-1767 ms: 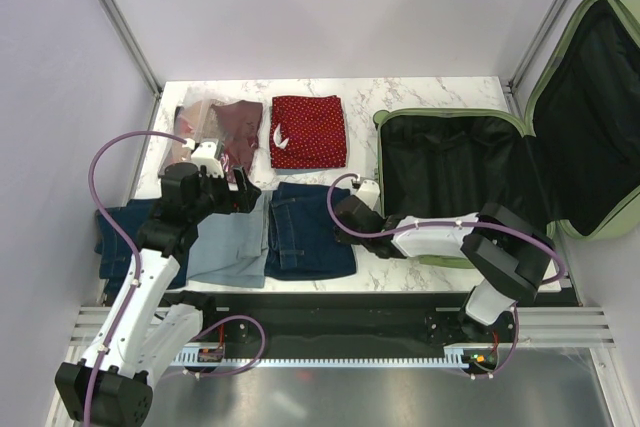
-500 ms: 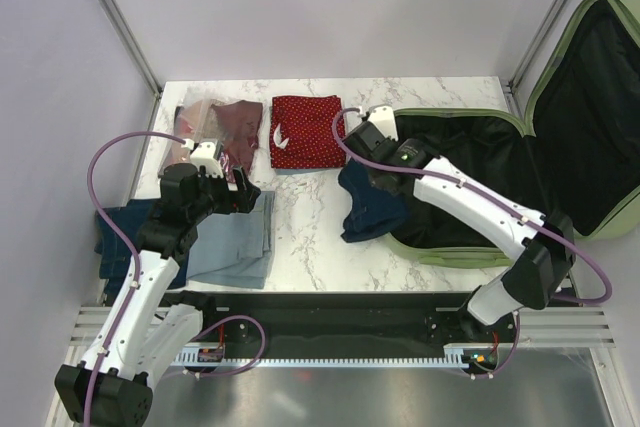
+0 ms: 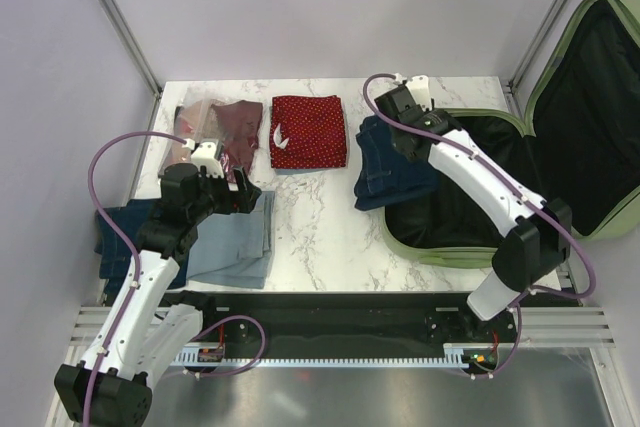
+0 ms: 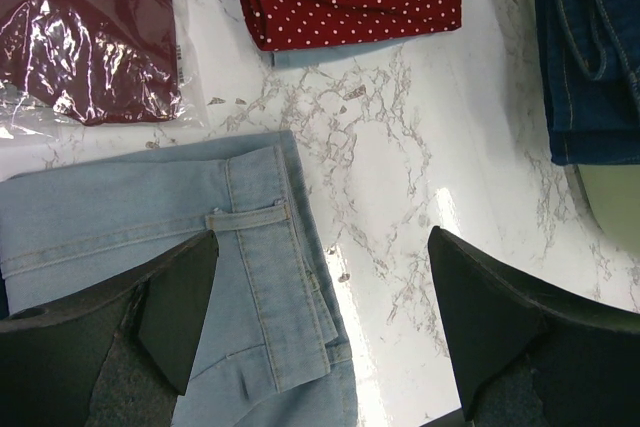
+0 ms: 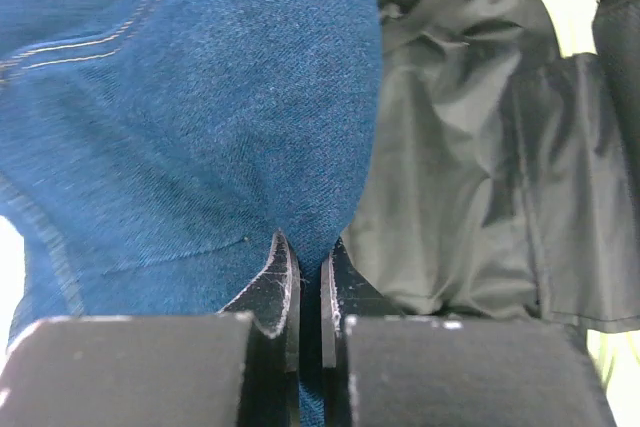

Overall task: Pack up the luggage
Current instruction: Place the clothes in the luggage.

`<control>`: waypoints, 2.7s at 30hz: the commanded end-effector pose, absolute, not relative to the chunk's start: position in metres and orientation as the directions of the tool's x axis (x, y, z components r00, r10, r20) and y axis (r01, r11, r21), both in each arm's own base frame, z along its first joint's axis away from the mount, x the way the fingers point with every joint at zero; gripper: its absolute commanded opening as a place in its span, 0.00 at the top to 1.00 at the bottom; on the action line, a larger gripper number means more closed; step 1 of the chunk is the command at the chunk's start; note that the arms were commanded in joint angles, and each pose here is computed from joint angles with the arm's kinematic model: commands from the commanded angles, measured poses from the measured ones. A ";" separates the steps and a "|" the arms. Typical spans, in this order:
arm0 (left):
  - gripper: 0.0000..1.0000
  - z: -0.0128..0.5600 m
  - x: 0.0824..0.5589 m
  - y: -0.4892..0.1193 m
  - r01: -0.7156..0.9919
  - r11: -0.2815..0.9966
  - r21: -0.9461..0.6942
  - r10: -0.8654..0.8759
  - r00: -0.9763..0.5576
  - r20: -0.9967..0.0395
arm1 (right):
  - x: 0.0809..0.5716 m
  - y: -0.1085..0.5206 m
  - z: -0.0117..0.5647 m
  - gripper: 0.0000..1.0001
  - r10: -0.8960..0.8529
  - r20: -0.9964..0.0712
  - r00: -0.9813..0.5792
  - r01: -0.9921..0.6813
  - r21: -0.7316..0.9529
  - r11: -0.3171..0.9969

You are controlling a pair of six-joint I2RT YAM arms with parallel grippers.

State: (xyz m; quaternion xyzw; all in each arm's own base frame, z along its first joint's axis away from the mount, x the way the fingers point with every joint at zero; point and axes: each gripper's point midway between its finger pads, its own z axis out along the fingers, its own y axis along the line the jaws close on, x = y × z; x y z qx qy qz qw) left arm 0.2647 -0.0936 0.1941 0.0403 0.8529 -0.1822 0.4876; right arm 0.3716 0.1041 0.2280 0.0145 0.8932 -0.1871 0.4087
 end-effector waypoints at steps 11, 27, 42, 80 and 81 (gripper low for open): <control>0.07 0.211 0.266 -0.099 0.272 0.922 -0.276 -0.113 -0.494 -0.862 | 0.409 0.013 0.213 0.99 -0.073 -0.734 -0.675 0.350 -0.406 0.844; 0.07 0.212 0.266 -0.099 0.275 0.921 -0.274 -0.111 -0.489 -0.865 | 0.423 -0.063 0.103 1.00 -0.008 -0.565 -0.825 0.361 -0.539 0.761; 0.07 0.209 0.266 -0.097 0.266 0.926 -0.268 -0.109 -0.492 -0.864 | 0.436 -0.129 0.109 1.00 0.046 -0.587 -0.808 0.470 -0.595 0.652; 0.07 0.208 0.268 -0.098 0.268 0.926 -0.268 -0.105 -0.498 -0.861 | 0.425 -0.154 0.146 0.14 0.212 -0.728 -0.652 0.657 -0.403 0.637; 0.06 0.208 0.267 -0.098 0.268 0.926 -0.267 -0.105 -0.497 -0.861 | 0.425 -0.149 0.152 0.12 0.198 -0.734 -0.649 0.655 -0.408 0.636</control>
